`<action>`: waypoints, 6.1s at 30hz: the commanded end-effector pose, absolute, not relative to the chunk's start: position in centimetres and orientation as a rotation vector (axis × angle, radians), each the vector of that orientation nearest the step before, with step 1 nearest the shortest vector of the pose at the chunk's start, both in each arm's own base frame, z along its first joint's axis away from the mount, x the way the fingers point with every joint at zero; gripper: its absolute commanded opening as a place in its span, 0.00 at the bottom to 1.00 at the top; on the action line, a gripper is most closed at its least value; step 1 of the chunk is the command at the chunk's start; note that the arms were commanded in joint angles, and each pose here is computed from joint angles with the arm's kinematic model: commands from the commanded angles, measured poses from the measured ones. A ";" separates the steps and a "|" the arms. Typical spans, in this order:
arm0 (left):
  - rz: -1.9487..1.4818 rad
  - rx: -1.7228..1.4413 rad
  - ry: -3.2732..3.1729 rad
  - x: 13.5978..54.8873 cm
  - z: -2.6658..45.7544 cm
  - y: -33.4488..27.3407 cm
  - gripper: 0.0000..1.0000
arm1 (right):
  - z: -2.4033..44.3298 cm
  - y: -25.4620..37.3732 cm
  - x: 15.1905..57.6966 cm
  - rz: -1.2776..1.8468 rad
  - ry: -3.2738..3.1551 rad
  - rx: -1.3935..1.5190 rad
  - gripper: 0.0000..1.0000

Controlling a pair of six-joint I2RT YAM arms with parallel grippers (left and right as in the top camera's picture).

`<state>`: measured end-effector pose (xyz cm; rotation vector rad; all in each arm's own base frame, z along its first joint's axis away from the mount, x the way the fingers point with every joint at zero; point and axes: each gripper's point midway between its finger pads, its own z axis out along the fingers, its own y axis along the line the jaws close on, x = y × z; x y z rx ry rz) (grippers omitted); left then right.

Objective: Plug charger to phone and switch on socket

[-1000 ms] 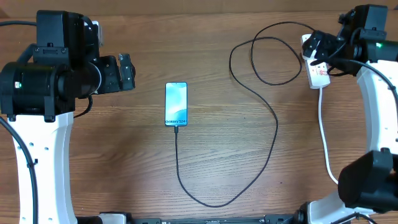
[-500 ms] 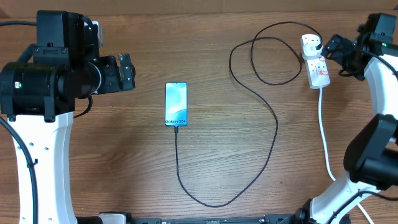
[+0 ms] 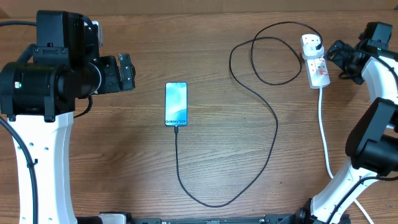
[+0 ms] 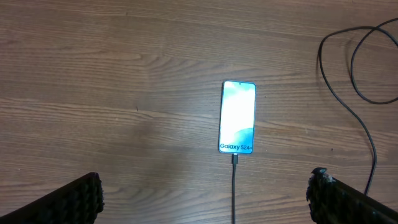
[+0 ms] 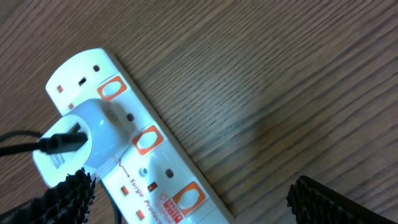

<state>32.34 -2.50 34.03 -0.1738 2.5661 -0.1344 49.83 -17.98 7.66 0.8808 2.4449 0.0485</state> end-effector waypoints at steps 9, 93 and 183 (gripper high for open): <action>-0.120 -0.177 2.558 32.6 34.2 -2.2 1.00 | 6.1 -19.4 51.2 0.000 2.411 0.901 1.00; -0.120 -0.177 2.559 32.6 34.2 -2.2 1.00 | -0.1 -15.2 51.8 0.093 2.591 0.675 1.00; -0.120 -0.177 2.559 32.6 34.2 -2.2 1.00 | 33.8 4.1 24.0 0.317 1.630 -0.001 1.00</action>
